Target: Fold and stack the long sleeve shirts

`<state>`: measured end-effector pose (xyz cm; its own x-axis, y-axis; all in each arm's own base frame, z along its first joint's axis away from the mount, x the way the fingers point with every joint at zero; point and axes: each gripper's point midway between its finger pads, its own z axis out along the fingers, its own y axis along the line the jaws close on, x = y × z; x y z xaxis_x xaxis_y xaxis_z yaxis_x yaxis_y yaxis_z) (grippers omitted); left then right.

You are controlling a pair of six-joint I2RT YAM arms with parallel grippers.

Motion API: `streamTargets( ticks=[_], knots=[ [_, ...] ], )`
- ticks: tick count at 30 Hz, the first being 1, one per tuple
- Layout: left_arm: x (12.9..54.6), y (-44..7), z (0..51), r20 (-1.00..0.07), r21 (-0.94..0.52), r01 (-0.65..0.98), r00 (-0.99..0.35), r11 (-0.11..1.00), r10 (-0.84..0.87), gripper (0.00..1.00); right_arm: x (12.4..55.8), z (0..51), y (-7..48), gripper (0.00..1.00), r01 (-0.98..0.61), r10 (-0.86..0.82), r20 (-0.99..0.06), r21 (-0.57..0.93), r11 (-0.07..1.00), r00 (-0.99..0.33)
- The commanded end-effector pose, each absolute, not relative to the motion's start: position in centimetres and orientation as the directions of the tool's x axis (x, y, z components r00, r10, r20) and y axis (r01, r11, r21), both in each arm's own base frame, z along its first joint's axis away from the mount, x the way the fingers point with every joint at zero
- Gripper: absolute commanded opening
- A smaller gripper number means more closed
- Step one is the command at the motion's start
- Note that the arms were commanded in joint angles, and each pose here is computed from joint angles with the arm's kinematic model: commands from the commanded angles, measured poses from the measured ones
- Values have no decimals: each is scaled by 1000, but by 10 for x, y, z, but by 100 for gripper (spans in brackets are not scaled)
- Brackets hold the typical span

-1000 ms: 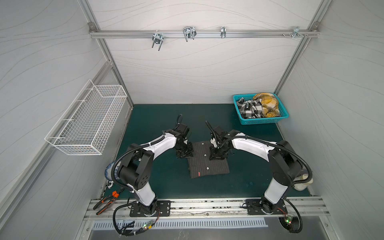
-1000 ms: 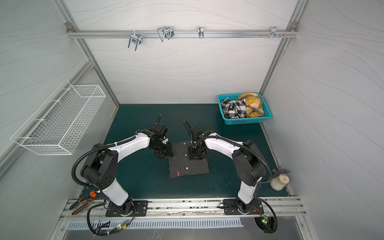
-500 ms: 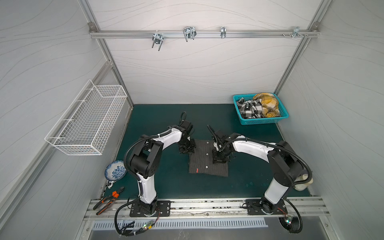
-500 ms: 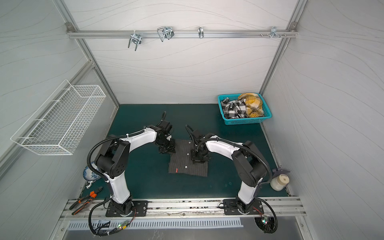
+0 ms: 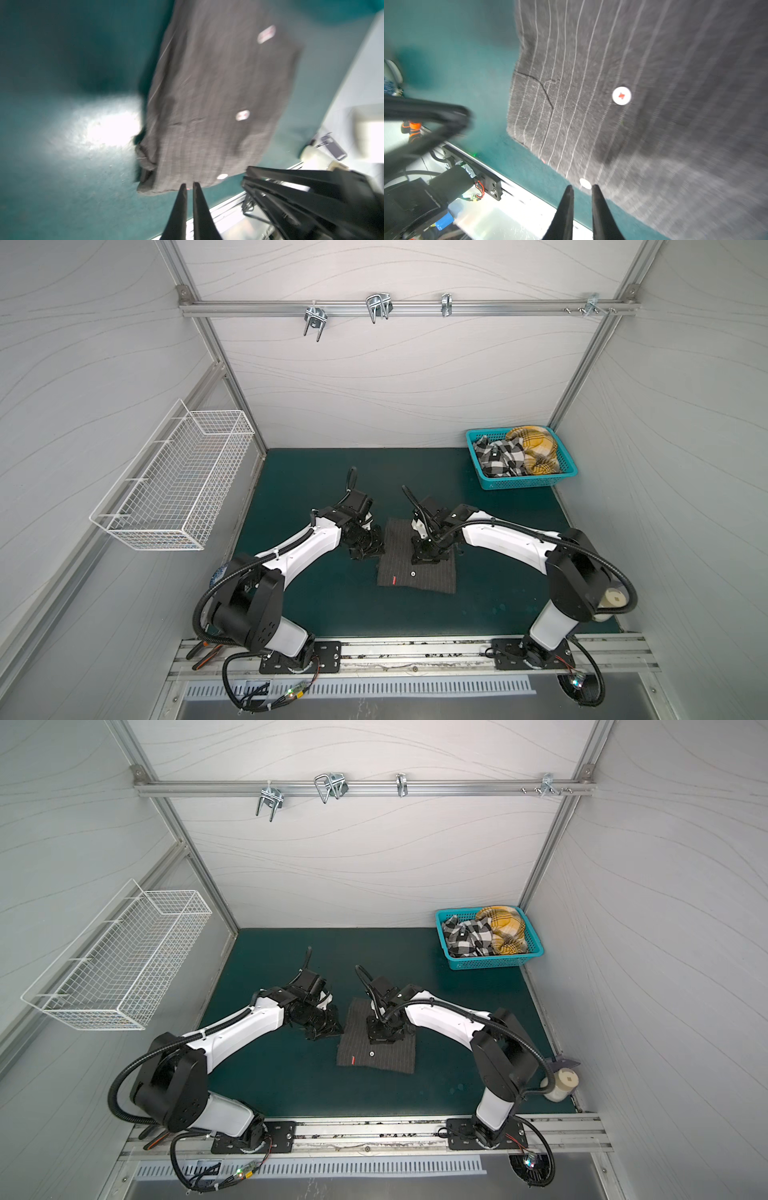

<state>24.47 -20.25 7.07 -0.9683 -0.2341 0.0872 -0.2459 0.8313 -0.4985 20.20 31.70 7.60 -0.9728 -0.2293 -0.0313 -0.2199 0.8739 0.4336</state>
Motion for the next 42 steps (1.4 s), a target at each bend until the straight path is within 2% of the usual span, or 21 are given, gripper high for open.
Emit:
streamTargets(
  ticks=[1,6,9,13,17,19,23,27,32,42],
  knots=[
    [252,-222,60,133,-563,-258,-966,785,-221,9,199,53,318,18,-183,-218,35,428,885,-975],
    [252,-217,38,152,-513,-275,-961,813,-229,4,208,28,310,16,-157,-199,79,373,915,-977],
    [245,-213,30,167,-501,-292,-956,815,-240,3,210,33,308,16,-159,-199,69,377,913,-978],
    [233,-207,24,183,-487,-304,-952,819,-245,3,212,55,303,23,-180,-201,19,373,910,-979],
    [227,-207,29,179,-513,-308,-951,801,-252,4,216,84,289,38,-203,-197,-52,355,912,-979],
    [232,-207,42,145,-520,-285,-959,805,-245,8,219,96,280,43,-195,-179,-77,368,909,-981],
    [256,-210,82,39,-537,-204,-975,818,-218,15,231,103,257,45,-150,-129,-80,396,906,-988],
    [282,-213,102,-16,-525,-161,-980,836,-199,14,247,95,236,40,-89,-76,-48,419,904,-996],
    [304,-219,87,12,-514,-171,-981,840,-193,12,262,76,223,25,-33,-39,5,447,894,-999],
    [307,-219,32,106,-448,-228,-974,865,-202,8,268,33,221,19,-3,-36,73,404,915,-997]
  ],
)
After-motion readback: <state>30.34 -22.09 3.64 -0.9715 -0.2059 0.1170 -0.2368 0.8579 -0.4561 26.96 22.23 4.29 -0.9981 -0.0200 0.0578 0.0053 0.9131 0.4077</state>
